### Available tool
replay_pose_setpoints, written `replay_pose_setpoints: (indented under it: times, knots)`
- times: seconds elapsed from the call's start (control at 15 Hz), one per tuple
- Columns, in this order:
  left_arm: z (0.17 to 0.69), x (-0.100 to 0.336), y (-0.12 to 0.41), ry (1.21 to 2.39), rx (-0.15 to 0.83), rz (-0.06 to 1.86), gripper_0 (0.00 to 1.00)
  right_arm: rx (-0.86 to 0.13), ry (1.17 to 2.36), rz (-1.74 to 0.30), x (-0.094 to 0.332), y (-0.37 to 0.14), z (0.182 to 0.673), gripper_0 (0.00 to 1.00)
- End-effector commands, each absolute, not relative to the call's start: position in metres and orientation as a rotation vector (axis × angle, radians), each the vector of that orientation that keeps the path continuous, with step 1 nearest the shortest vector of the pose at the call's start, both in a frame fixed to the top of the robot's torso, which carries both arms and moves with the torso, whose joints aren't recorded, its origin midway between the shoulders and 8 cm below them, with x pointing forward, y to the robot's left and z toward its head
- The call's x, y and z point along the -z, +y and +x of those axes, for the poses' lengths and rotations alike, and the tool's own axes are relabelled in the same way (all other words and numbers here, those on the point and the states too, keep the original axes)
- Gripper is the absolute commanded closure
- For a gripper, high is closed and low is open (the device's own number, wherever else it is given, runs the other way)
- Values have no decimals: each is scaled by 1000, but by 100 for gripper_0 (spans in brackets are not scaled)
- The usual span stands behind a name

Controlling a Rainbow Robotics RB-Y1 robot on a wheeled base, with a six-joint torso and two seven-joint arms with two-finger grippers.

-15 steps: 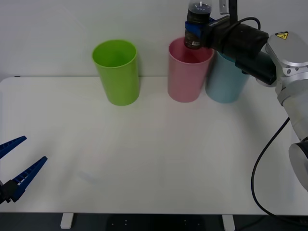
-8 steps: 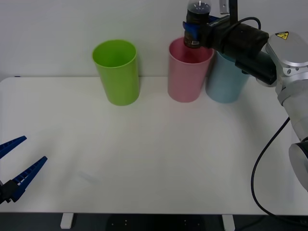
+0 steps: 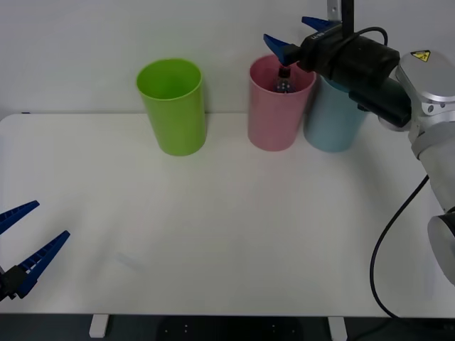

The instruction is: Grasp the object on the table and drop it into the matching bin: aluminum can to the light blue bin, PET bottle to the pink bin.

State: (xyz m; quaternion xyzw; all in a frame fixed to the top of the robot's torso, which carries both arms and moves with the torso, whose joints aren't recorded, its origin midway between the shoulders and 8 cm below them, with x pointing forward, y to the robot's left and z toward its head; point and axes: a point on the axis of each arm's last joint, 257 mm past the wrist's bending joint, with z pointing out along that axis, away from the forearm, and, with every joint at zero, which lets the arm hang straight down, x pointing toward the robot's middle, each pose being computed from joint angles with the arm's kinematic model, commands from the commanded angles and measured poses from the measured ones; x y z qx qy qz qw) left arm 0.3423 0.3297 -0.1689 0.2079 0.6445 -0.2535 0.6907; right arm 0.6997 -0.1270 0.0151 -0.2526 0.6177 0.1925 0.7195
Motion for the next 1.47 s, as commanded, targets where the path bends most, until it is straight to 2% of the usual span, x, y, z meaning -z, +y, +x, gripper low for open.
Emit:
replay_pose_setpoints:
  times: [0.07, 0.73, 1.47]
  knots:
    - [342, 169, 330, 1441, 567, 465, 0, -417, 1335, -565, -15, -137, 685, 0]
    - [342, 169, 330, 1441, 567, 465, 0, -397, 1275, -656, 14, -184, 597, 0]
    - [342, 169, 330, 1441, 567, 465, 0, -383, 1348, -744, 82, -256, 479, 0]
